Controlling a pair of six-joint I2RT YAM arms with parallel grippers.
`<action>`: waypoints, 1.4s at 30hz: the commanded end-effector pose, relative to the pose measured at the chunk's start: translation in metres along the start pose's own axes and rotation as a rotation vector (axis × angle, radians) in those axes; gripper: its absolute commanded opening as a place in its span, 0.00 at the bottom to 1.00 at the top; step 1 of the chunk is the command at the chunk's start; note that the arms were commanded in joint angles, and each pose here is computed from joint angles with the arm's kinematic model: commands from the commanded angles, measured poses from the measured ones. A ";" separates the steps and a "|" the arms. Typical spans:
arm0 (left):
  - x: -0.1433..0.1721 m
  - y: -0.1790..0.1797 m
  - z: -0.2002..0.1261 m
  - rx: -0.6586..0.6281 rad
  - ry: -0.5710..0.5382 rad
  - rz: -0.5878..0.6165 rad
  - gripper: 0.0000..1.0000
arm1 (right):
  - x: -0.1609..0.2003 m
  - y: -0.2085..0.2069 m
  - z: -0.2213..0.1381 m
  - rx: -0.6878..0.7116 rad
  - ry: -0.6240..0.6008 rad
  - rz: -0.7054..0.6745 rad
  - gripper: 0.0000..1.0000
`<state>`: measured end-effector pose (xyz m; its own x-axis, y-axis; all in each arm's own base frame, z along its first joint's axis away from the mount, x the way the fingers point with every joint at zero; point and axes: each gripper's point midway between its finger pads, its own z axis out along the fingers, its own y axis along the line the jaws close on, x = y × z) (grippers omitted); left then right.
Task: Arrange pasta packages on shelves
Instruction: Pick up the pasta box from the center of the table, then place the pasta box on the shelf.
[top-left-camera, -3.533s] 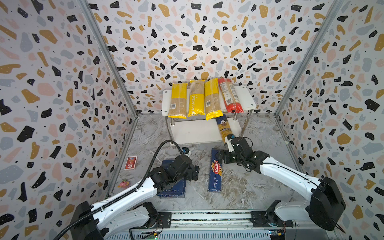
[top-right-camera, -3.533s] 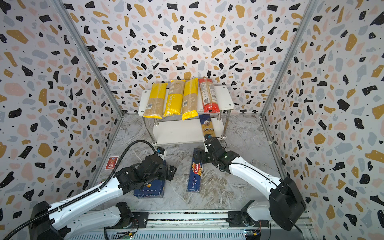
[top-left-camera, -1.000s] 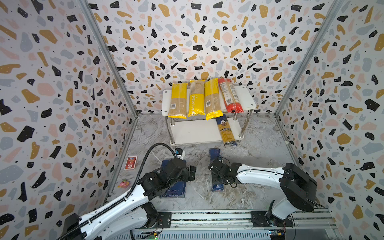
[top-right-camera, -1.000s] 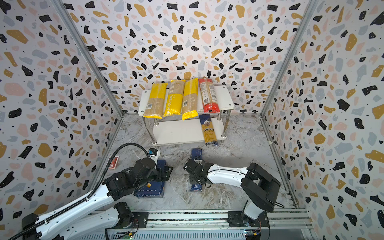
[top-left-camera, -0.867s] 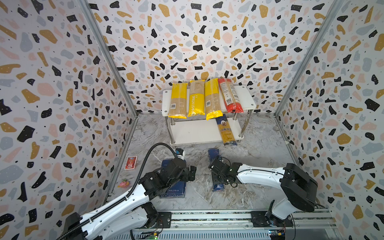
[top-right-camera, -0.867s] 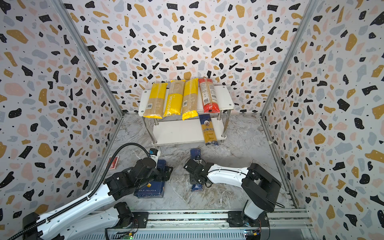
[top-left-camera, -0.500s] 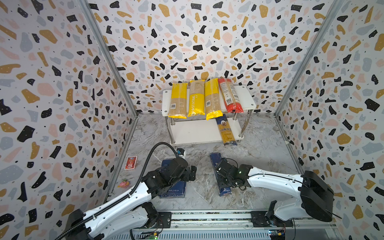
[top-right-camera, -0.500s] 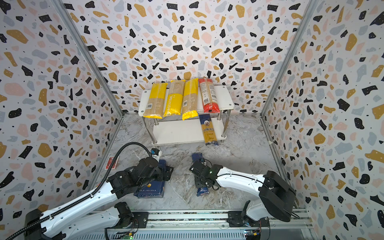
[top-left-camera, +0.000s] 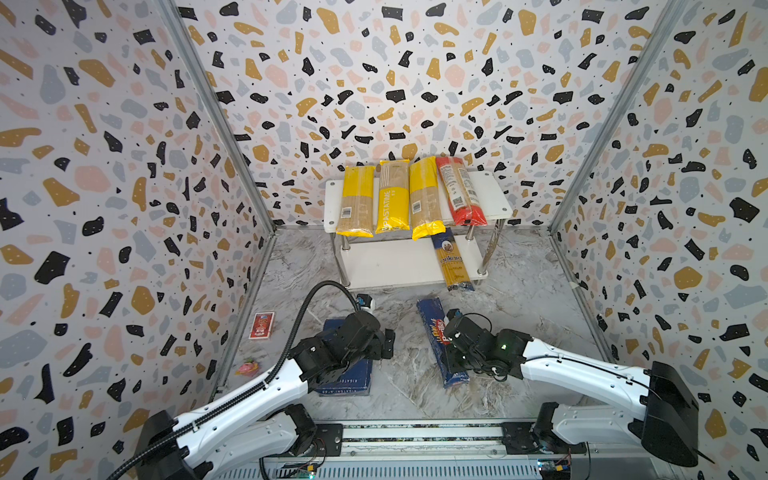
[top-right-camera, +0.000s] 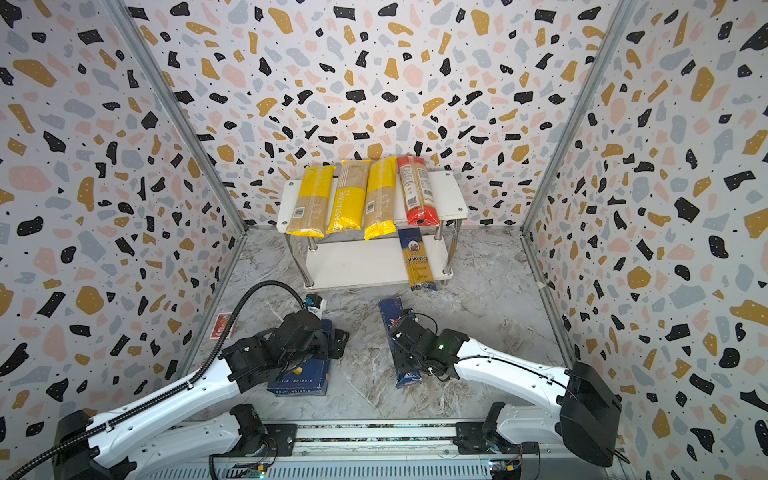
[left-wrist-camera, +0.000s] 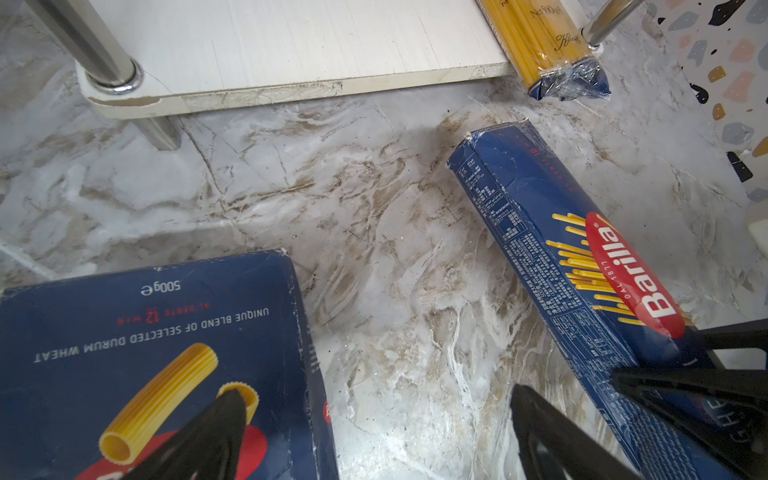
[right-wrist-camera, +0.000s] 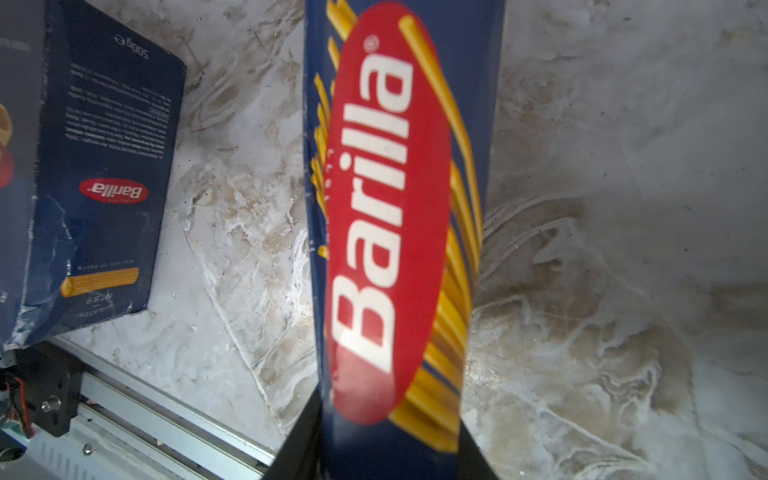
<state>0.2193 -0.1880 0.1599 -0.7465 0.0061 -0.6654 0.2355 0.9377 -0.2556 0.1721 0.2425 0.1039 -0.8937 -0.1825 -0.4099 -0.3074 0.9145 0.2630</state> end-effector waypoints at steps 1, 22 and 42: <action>-0.020 -0.005 -0.007 0.000 -0.049 -0.009 0.99 | -0.046 0.025 -0.028 -0.099 -0.163 -0.007 0.33; -0.032 -0.006 -0.018 -0.009 -0.073 -0.007 0.99 | -0.091 0.015 -0.048 -0.207 -0.267 0.036 0.32; -0.029 -0.005 -0.015 -0.016 -0.061 0.011 0.99 | -0.159 0.006 -0.043 -0.241 -0.352 0.033 0.31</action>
<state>0.2260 -0.1854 0.1858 -0.7125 -0.0189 -0.7014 0.2234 0.9415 -0.2524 0.2673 0.2443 0.1450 -0.8668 -0.0431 -0.4968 -0.2799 0.8666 0.4132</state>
